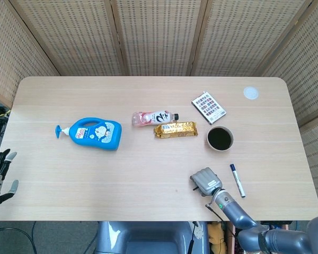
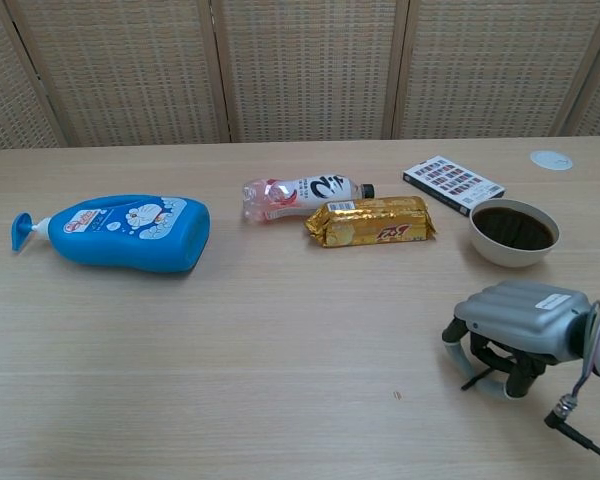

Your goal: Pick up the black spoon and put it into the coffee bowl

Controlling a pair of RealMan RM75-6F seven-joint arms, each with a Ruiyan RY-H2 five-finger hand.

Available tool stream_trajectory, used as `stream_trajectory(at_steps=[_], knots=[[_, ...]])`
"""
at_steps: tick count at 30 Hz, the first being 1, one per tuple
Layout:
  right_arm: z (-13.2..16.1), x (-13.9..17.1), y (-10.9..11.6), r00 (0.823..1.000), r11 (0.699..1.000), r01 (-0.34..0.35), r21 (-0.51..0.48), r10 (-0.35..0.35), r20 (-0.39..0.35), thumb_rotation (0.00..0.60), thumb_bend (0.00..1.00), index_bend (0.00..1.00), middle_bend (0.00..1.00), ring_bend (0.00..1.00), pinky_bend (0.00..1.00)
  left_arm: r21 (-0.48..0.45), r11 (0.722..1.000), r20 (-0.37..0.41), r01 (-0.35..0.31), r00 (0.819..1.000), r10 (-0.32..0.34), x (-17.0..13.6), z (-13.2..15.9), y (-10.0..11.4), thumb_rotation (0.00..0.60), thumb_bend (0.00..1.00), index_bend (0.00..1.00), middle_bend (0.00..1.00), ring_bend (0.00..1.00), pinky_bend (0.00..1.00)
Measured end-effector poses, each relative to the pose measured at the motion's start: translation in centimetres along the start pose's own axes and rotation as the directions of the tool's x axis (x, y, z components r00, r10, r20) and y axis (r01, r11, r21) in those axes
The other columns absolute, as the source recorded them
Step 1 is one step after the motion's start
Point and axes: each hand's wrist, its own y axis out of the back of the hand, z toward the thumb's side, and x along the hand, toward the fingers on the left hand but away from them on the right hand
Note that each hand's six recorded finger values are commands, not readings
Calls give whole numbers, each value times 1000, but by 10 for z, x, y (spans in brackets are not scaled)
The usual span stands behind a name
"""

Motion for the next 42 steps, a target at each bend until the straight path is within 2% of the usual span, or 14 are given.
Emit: stream_trajectory(at_steps=[11,17,23,26,32,36,37,42], knots=[[-1,8,22,999,997,47,-67,-47,-3,600,605,655,896,882,1000,-3,1000,2,-2,1000,2,1,0,0,600,466,0,0,0,0],[-2,18,44,997,987,78,-141,-81,-15,600,610,667,898,883,1000,-4,1000,8,-3,1000,3,2,1,0,600,467,0,0,0,0],[-7,29,75,993,959,106,-264,-116,-21,600,621,686,898,884,1000,-3,1000,16,-7,1000,7,3,3,2,600,466,0,0,0,0],[-12,33,88,992,937,109,-331,-123,-20,600,627,693,898,884,1000,-1,1000,18,-7,1000,7,2,4,2,600,466,0,0,0,0],[-20,33,107,992,874,105,-475,-127,-15,600,630,704,898,884,1000,3,1000,19,-3,1000,3,1,5,3,600,466,0,0,0,0],[-26,31,118,991,819,104,-564,-131,-6,600,631,710,898,884,1000,6,1000,19,1,1000,-1,1,6,2,600,466,0,0,0,0],[-29,29,123,991,795,107,-597,-134,-2,600,633,712,898,884,1000,6,1000,19,1,1000,-1,1,6,3,600,466,0,0,0,0],[-39,23,135,990,726,112,-679,-141,13,600,640,714,899,885,1000,9,1000,19,1,1000,-1,1,6,3,600,466,0,0,0,0]])
